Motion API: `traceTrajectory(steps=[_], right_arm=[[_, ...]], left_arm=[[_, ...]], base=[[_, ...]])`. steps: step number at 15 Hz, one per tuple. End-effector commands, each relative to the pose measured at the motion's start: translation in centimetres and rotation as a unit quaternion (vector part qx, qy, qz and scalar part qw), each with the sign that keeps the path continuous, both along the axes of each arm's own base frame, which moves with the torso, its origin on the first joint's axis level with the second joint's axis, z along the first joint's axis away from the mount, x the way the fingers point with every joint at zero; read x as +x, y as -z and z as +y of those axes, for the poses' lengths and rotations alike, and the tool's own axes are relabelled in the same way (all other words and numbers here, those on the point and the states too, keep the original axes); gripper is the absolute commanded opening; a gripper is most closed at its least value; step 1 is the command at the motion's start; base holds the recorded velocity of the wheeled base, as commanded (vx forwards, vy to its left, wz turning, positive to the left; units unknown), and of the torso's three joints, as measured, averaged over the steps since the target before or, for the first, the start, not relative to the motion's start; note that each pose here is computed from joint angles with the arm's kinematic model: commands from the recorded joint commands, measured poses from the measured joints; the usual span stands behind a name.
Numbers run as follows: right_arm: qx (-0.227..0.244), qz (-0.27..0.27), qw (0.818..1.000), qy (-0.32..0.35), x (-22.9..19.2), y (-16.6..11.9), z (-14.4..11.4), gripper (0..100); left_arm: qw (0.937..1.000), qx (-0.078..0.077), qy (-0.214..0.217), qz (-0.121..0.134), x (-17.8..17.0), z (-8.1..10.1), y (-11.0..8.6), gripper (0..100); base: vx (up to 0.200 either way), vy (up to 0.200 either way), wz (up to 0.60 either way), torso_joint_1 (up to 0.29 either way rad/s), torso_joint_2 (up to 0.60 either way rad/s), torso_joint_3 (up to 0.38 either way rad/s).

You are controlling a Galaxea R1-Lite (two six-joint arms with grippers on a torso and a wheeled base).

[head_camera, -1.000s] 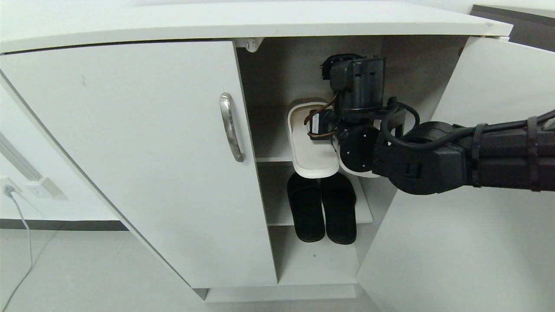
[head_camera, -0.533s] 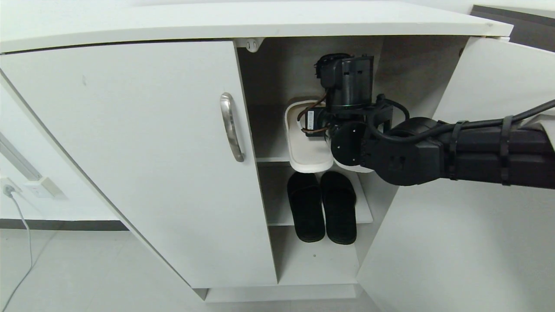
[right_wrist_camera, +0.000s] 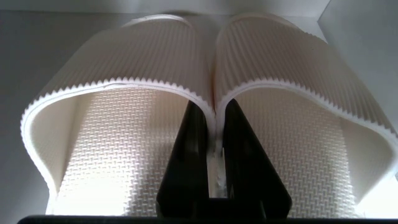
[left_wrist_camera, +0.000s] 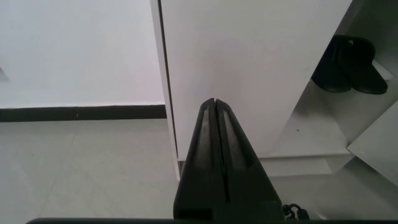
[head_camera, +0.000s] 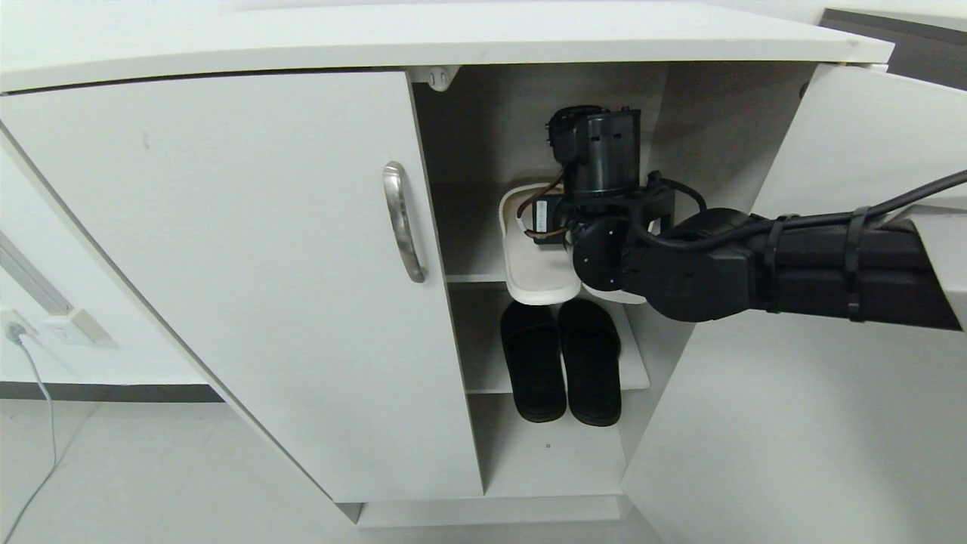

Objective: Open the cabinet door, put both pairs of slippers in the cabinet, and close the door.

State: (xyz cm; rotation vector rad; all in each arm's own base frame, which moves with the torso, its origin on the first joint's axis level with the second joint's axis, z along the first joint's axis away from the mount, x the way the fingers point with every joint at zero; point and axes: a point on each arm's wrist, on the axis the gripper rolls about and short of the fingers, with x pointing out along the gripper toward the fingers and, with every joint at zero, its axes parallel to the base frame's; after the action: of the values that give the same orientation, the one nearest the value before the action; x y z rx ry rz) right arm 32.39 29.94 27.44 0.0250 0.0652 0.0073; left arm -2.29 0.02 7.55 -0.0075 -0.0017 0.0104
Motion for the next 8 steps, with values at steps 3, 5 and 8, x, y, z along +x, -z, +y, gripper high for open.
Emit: traceTrajectory(steps=[3,5,8], right_arm=[[-0.001,0.001,1.000,0.001,0.10,0.15,0.05,0],[-0.002,0.002,1.000,0.001,0.10,0.21,0.05,0],[-0.001,0.002,1.000,0.001,0.10,0.19,0.05,0]], left_arm=[[1.0000,0.000,0.000,0.001,0.01,0.00,0.00,0],[1.0000,0.000,0.000,0.001,0.01,0.00,0.00,0],[1.0000,0.000,0.000,0.001,0.01,0.00,0.00,0]], base=[[0.000,0.000,0.00,0.000,0.00,0.000],[0.000,0.000,0.00,0.000,0.00,0.000],[0.000,0.000,0.00,0.000,0.00,0.000]])
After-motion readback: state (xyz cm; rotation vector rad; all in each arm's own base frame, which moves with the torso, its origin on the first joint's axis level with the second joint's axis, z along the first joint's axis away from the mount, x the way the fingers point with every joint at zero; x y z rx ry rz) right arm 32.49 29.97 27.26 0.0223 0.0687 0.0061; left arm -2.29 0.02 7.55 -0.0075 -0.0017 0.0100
